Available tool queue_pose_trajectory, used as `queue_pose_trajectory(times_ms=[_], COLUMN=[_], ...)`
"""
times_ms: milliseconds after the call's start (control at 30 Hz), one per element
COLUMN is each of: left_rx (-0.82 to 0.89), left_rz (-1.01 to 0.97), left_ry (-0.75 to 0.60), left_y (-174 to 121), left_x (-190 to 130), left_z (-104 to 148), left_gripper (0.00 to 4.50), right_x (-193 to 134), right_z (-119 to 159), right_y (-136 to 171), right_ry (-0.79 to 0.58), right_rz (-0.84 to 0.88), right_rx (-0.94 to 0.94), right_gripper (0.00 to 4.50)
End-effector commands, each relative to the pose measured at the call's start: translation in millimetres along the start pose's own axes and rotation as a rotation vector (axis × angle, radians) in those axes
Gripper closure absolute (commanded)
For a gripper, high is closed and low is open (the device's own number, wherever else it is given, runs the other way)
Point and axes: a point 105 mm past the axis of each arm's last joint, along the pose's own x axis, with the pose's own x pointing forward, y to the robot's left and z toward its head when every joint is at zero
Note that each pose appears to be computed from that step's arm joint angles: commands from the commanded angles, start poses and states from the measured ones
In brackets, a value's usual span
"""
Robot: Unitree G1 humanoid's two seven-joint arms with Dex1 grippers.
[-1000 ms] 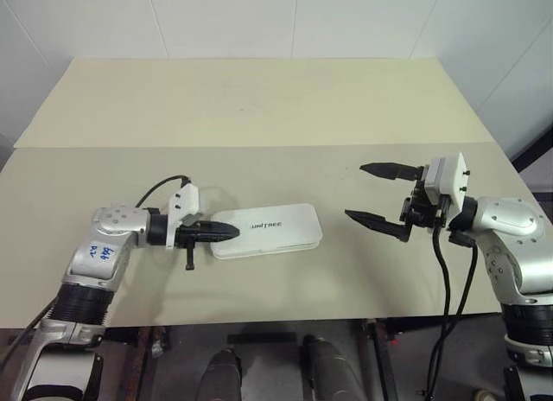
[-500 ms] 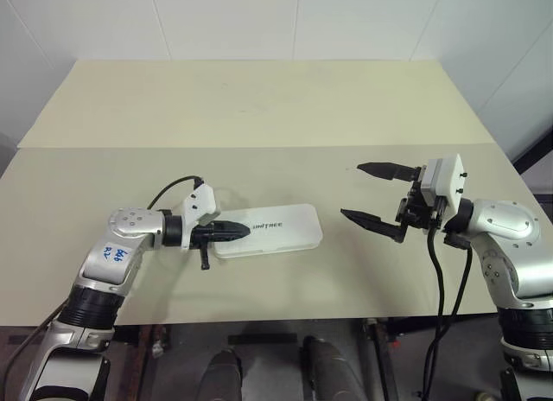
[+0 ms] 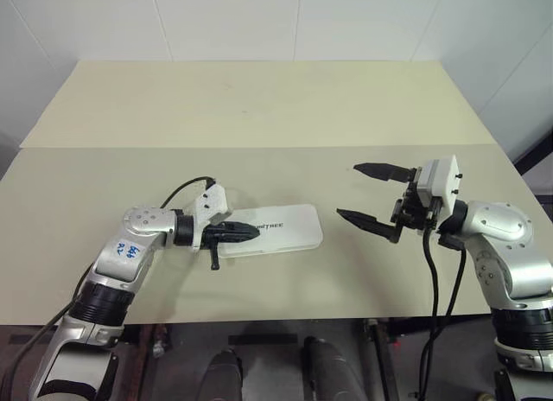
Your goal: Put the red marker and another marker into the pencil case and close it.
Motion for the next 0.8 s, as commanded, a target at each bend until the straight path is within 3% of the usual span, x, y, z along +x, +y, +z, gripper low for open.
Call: queue_pose_trajectory(times_ms=[33,233,467,567,800], left_rx=[0.043,0.084,0.092,0.088,0.135], left_rz=[0.003,0.115,0.184,0.201,0.249], left_ry=[-0.126,-0.273,-0.320,-0.296,-0.277], left_y=[0,13,15,15,17], left_x=[-14,-49,-82,-92,-106], left_z=[24,50,53,47,42], left_gripper=[4.47,4.47,4.47,3.88,1.41], right_x=[0,-2,-6,-10,-16], right_z=[8,5,2,1,2], right_y=[-1,-6,-8,-11,-19], right_ry=[-0.029,-0.019,-0.011,-0.004,0.010], right_rz=[0.004,0.003,-0.010,-0.026,-0.042], right_rx=[-0.029,-0.026,-0.023,-0.024,-0.041], right_gripper=[0.00,0.00,0.00,0.00,0.00])
